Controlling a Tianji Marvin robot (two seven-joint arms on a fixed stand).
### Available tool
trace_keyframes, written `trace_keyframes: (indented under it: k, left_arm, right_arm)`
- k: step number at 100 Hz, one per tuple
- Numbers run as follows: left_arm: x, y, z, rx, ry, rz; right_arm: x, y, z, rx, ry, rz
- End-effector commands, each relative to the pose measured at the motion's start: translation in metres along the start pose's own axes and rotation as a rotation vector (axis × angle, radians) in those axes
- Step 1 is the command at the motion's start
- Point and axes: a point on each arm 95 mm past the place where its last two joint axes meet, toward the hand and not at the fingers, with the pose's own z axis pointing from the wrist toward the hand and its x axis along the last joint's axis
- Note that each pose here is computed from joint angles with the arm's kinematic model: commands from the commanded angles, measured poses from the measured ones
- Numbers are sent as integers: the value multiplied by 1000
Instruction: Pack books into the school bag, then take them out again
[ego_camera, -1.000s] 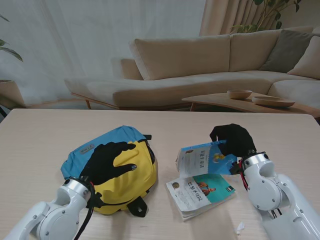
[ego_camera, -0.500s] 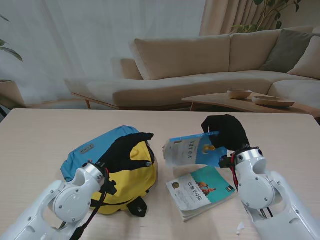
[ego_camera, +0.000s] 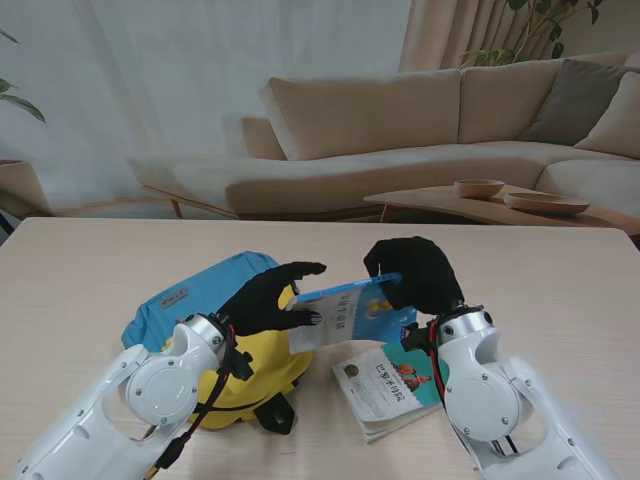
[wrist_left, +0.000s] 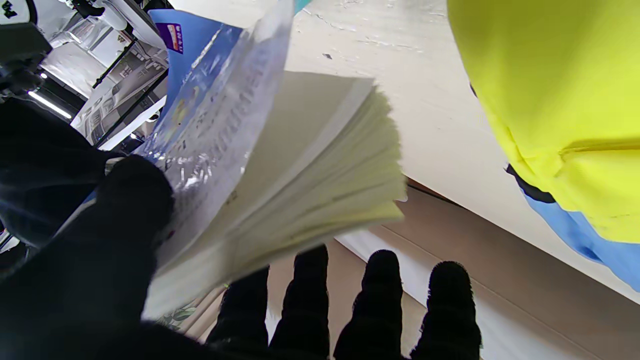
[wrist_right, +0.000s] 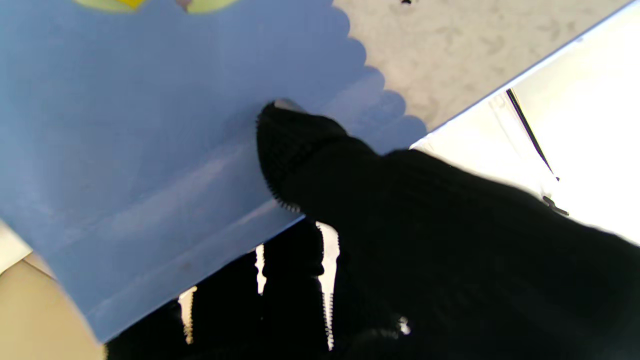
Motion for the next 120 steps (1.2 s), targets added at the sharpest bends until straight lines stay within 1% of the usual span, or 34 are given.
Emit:
trace_keyframes:
  k: [1,9,21,33,49,61,73,88,99,108,120]
  left_arm:
    - [6,3,2,-13,17,-19]
    - [7,4,2,-11,27,-20]
    - [10,4,4,24,34,-45]
    - [12,2,2,36,37,-65]
    - [13,1,-1,54,46,-114]
    - [13,-2,-4,91,61,-142]
    - [12,-6,-9,127,58,-159]
    - [8,-12,-19,181,41,-172]
    - [5,-17,-29,228,33,-164]
    - [4,-20,-37,263,26,-167]
    - [2,-24,-46,300,24,-172]
  right_arm:
    - [11,-5,0,3,7,35]
    - [15,-9,1,3,6,47]
    - [20,-13,1,3,1,60]
    - [21,-16,1,5,-1,64]
    - [21,-18,0,14,-3,76]
    - [20,-18,-2,26,5,89]
    - [18,-16,-5,46,20,97]
    - [12,-9,-9,64,42,81]
    - [4,-2,-12,71,51,57]
    - [-5,3,-14,67,39,42]
    - [-18,5,-18,63,9,48]
